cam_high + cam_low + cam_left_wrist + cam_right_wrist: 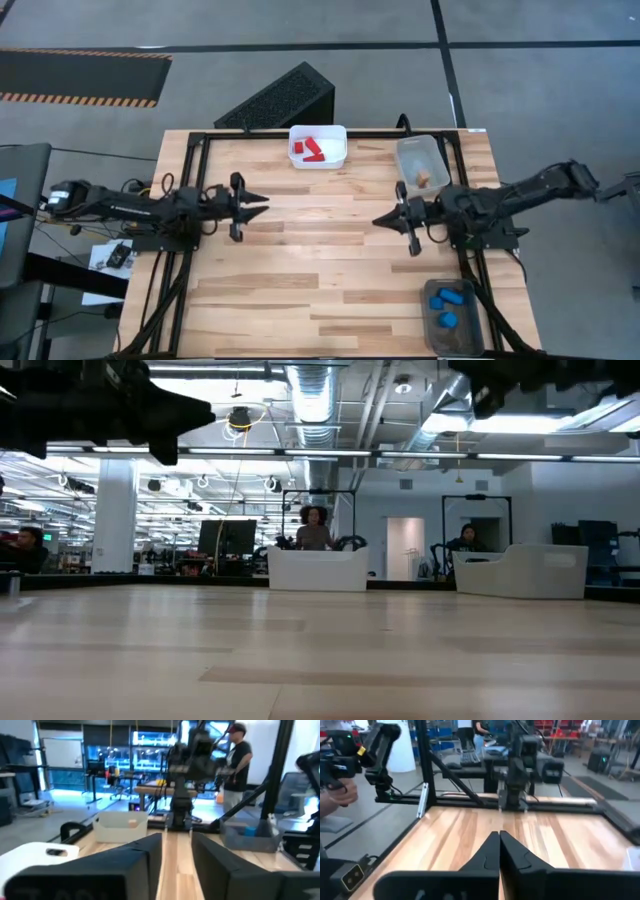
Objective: Sort & place blocks by color
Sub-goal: Return to Home Position
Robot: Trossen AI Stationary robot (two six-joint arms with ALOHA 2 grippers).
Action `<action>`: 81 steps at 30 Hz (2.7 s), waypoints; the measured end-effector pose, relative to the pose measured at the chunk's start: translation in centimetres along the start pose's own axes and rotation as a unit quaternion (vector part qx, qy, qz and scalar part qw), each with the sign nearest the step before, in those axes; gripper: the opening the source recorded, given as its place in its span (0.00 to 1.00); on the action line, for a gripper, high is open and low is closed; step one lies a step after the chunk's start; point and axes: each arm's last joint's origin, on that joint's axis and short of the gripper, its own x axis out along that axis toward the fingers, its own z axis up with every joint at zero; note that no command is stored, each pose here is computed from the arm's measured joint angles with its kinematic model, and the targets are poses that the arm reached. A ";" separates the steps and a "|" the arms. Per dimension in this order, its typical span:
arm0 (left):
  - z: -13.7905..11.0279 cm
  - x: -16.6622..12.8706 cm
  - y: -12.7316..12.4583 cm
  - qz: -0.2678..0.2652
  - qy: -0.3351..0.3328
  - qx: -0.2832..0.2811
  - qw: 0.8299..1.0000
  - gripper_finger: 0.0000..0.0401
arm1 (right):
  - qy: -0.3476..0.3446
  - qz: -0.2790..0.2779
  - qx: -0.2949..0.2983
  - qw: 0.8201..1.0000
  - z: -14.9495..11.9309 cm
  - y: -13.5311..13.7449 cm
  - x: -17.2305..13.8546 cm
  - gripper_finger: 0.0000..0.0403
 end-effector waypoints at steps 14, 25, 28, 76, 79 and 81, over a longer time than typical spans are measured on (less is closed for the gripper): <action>-0.8 -3.1 1.3 -0.007 -0.018 0.004 1.000 0.04 | -0.054 0.006 0.048 0.997 -5.3 -1.6 -2.7 0.02; -1.4 -4.4 1.4 -0.018 0.023 0.031 0.999 0.00 | -0.129 0.026 0.048 0.990 -7.3 -1.5 -5.4 0.01; -1.4 -4.6 1.3 -0.029 0.025 0.042 0.998 0.00 | -0.124 0.032 0.049 0.991 -8.2 -1.4 -5.5 0.00; -1.7 -6.1 1.5 0.018 0.049 0.073 0.996 0.00 | -0.060 -0.016 0.000 0.998 -7.4 -3.1 -9.8 0.03; -1.9 -6.1 1.5 0.007 0.052 0.072 0.996 0.00 | -0.056 -0.002 0.013 0.998 -8.3 -3.1 -9.5 0.03; -2.0 -6.0 1.5 0.006 0.043 0.064 0.997 0.00 | -0.067 0.007 0.018 0.998 -8.6 -3.1 -9.4 0.03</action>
